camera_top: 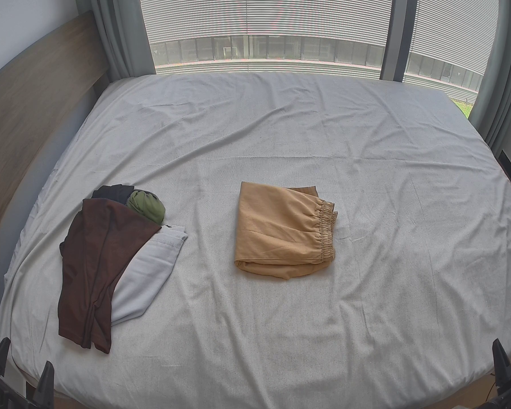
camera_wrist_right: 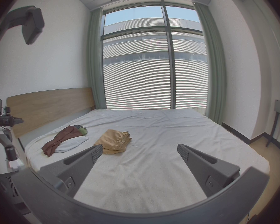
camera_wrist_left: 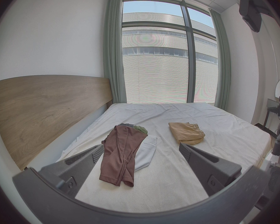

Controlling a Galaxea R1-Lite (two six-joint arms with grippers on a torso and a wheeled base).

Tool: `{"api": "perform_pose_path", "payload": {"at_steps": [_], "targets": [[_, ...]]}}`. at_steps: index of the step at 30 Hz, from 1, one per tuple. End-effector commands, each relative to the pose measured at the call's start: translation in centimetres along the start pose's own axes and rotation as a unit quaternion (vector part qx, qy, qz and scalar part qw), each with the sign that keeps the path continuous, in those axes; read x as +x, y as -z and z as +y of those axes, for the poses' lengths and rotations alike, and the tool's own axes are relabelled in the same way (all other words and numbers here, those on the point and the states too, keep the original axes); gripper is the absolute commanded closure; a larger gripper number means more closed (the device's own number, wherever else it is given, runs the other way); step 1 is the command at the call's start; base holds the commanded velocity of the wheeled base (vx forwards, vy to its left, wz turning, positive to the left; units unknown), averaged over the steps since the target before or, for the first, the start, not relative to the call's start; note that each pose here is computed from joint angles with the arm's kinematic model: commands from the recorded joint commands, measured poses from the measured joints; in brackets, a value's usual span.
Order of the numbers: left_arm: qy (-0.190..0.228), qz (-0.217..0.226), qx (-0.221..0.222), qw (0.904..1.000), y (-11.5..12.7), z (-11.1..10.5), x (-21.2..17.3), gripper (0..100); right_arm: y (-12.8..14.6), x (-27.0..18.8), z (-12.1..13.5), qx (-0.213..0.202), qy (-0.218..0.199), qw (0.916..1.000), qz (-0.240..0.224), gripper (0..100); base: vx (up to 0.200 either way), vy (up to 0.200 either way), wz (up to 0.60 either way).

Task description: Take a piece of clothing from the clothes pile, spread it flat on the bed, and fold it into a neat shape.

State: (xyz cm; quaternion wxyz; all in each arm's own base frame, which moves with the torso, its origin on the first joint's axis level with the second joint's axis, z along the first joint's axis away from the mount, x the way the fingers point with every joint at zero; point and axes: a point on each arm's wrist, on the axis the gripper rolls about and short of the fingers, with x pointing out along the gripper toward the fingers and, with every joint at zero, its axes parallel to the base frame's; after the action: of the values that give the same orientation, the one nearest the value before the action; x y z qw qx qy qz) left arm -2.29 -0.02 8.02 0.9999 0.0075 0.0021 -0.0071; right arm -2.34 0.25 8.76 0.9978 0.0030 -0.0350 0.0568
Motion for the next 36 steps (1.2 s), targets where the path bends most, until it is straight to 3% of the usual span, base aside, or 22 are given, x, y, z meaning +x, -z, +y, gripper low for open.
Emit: {"api": "perform_pose_path", "payload": {"at_steps": [1, 2, 3, 6, 7, 10, 15, 36], "targets": [[0.000, 0.002, -0.001, 1.0000, 0.51, -0.01, 0.03, 0, 0.47, -0.02, -0.19, 0.001, 0.043, 0.9991, -0.001, 0, 0.000, 0.000, 0.00], [0.000, 0.002, -0.001, 1.0000, 0.52, -0.01, 0.03, 0, 0.47, -0.02, -0.24, -0.002, 0.054, 0.9985, -0.001, 0, 0.000, 0.000, 0.00], [0.000, 0.002, -0.001, 1.0000, 0.50, -0.01, 0.04, 0, 0.48, -0.06, -0.49, -0.019, 0.109, 0.9938, 0.001, 0, 0.000, 0.000, 0.00], [0.000, 0.002, -0.001, 1.0000, 0.50, -0.01, 0.04, 0, 0.72, -0.04, -0.37, -0.021, 0.082, 0.9963, 0.013, 0, 0.000, 0.000, 0.00], [0.001, 0.002, -0.001, 1.0000, 0.50, -0.01, 0.04, 0, 1.37, -0.17, -0.14, -0.016, 0.031, 0.9977, 0.058, 0, 0.000, 0.000, 0.00], [0.000, 0.002, -0.001, 1.0000, 0.50, -0.01, 0.04, 0, 1.17, -0.21, -0.22, -0.007, 0.054, 0.9971, 0.053, 0, 0.000, 0.000, 0.00], [-0.002, 0.002, -0.001, 1.0000, 0.51, 0.00, 0.03, 0, 1.18, -0.05, -0.24, -0.010, 0.052, 0.9980, 0.034, 0, 0.000, 0.000, 0.00], [-0.001, 0.002, -0.001, 1.0000, 0.51, 0.00, 0.03, 0, 1.18, -0.05, -0.25, -0.006, 0.053, 0.9980, 0.034, 0, 0.000, 0.000, 0.00]]}}
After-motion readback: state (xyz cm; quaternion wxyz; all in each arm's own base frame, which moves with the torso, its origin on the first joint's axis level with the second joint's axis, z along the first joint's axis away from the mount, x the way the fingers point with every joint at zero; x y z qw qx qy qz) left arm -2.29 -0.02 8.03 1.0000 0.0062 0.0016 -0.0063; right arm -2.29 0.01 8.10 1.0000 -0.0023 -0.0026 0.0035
